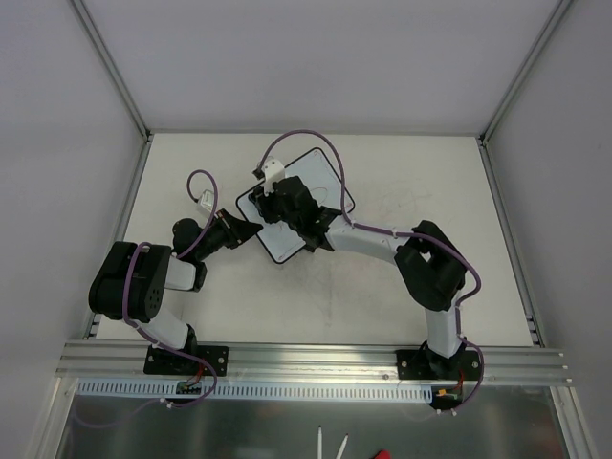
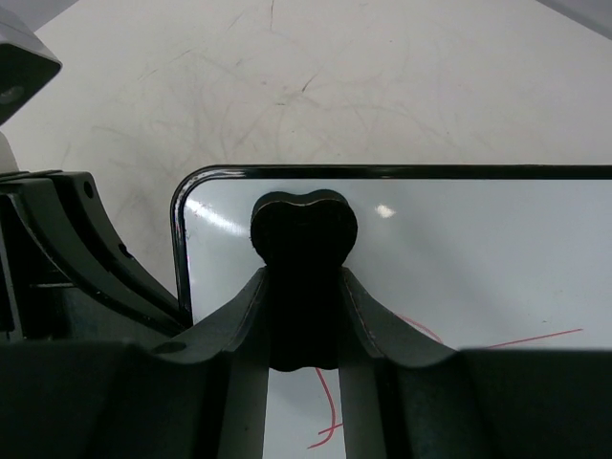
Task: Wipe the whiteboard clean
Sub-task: Hold the whiteboard at the whiteboard stand.
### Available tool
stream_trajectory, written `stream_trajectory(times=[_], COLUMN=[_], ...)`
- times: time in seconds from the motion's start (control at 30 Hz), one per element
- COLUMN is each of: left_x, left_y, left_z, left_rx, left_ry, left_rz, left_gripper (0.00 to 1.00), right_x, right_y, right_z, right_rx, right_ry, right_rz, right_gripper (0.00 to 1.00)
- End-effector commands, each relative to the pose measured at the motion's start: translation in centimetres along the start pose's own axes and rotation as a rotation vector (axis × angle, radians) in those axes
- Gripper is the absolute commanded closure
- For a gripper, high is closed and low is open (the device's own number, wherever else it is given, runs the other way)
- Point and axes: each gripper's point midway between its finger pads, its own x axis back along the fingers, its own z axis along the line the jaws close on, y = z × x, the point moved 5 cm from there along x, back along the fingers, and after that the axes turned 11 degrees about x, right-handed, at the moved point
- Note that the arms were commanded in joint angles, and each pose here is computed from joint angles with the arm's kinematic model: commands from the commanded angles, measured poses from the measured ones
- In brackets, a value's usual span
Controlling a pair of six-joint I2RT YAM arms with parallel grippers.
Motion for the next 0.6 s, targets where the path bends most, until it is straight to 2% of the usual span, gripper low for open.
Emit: stream_trajectory(times=[0.0, 0.27, 0.57], left_x=[0.5, 0.5, 0.5], left_y=[1.8, 1.9, 1.8], left_z=[-6.6, -6.8, -6.8], left_rx=[-0.287, -0.288, -0.289], left_ry=[-0.327, -0.332, -0.332], left_rz=[-0.089, -0.088, -0.086], left_gripper=[1.0, 1.0, 1.0], right_x=[0.9, 0.9, 0.5], right_y=[-5.2, -4.5, -2.6], right_z=[-0.2, 2.2, 5.7], right_rx=[0.052, 0.117, 0.183], right_ry=[0.004, 0.059, 0.199], right_rz=[0.184, 0.173, 0.113], right_gripper=[1.0, 1.0, 1.0])
